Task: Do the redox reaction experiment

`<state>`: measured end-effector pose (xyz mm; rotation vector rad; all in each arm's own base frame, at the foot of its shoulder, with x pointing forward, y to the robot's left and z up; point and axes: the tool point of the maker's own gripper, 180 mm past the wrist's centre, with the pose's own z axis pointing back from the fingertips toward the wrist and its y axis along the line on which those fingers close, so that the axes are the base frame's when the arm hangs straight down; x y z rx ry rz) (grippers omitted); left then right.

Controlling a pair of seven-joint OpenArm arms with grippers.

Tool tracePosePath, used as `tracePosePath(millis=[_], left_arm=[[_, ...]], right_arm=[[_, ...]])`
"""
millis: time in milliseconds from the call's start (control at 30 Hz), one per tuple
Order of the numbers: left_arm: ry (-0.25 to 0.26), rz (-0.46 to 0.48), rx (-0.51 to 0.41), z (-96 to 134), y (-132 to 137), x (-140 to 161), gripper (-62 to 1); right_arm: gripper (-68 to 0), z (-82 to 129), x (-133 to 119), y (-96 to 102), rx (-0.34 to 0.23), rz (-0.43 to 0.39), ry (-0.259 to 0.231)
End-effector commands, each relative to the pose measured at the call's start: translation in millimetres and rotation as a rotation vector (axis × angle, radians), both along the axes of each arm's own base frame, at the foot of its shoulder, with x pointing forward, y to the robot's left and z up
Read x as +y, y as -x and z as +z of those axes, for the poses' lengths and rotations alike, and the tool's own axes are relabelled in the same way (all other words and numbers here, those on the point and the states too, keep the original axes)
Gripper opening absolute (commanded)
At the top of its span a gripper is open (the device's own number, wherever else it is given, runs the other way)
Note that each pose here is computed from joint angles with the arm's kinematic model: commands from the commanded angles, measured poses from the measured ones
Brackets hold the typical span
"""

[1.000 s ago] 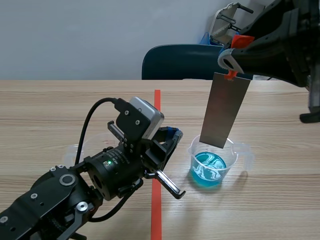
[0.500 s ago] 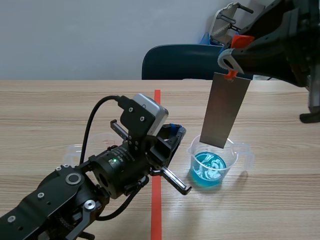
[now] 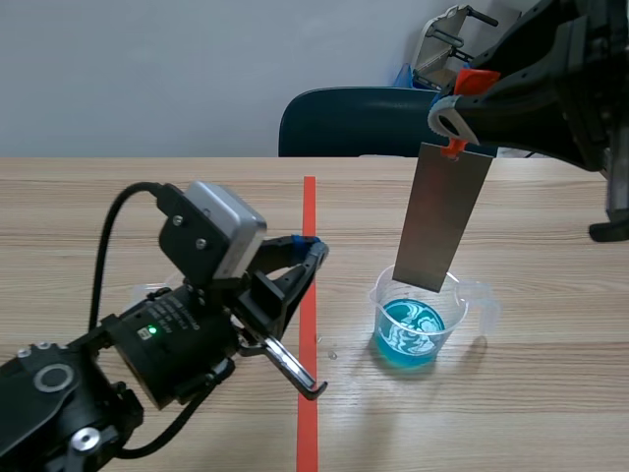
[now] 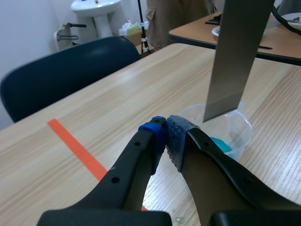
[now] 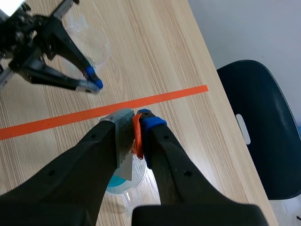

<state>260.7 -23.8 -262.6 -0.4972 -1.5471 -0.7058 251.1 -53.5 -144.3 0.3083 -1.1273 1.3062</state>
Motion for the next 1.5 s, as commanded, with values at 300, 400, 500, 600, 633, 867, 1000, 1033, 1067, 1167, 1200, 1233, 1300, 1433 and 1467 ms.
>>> tracePosePath(millis=[300, 400, 500, 600, 633, 867, 1000, 1033, 1067, 1167, 1200, 1233, 1300, 1433, 1467], left_arm=[[-0.087, -0.008, -0.026, 2.2, 33.8, 48.4, -34.5], [-0.093, -0.029, -0.045, 5.8, 49.3, 61.8, -27.1], [-0.096, -0.045, -0.060, 10.1, 63.6, 76.4, -6.9], [-0.086, -0.023, -0.050, 12.9, 72.5, 92.8, 1.4], [-0.096, -0.012, -0.047, 12.0, 74.1, 98.3, 1.4], [-0.141, 0.080, -0.010, 6.9, 86.0, 135.4, 1.4], [-0.133, 0.119, 0.014, 8.2, 97.7, 152.2, 1.4], [-0.129, 0.126, 0.013, 10.0, 100.6, 155.9, 1.4], [-0.125, 0.134, 0.016, 11.1, 103.5, 159.6, 1.4], [-0.114, 0.140, 0.023, 13.6, 113.5, 165.3, 1.4], [-0.111, 0.139, 0.024, 14.4, 116.7, 166.1, 1.4], [-0.109, 0.139, 0.028, 14.7, 119.7, 167.0, 1.4], [-0.098, 0.135, 0.032, 15.7, 125.2, 166.9, 1.4], [-0.062, 0.114, 0.048, 18.2, 135.1, 163.5, 1.4], [-0.050, 0.107, 0.050, 19.4, 137.1, 162.5, 1.4]], right_arm=[[-66.9, 8.1, 0.0, -1.4, -0.027, 0.001, -0.007], [-66.9, 8.1, 0.0, -1.4, -0.027, 0.001, -0.007], [-66.9, 8.1, 0.0, -1.3, -0.027, 0.001, -0.007], [-66.9, 8.1, 0.0, -1.3, -0.027, 0.001, -0.007], [-66.9, 8.1, 0.0, -1.3, -0.027, 0.001, -0.007], [-66.9, 8.1, 0.0, -1.3, -0.027, 0.001, -0.007], [-66.9, 8.1, 0.0, -1.3, -0.027, 0.001, -0.007], [-66.9, 8.1, 0.0, -1.3, -0.027, 0.001, -0.007], [-66.9, 8.1, 0.0, -1.3, -0.027, 0.001, -0.007], [-66.9, 8.1, 0.0, -1.3, -0.027, 0.001, -0.007], [-66.9, 8.1, 0.0, -1.3, -0.027, 0.001, -0.007], [-66.9, 8.1, 0.0, -1.3, -0.027, 0.001, -0.007], [-66.9, 8.1, 0.0, -1.3, -0.027, 0.001, -0.007], [-66.9, 8.1, 0.0, -1.3, -0.027, 0.001, -0.007], [-66.9, 8.1, 0.0, -1.3, -0.027, 0.001, -0.007]])
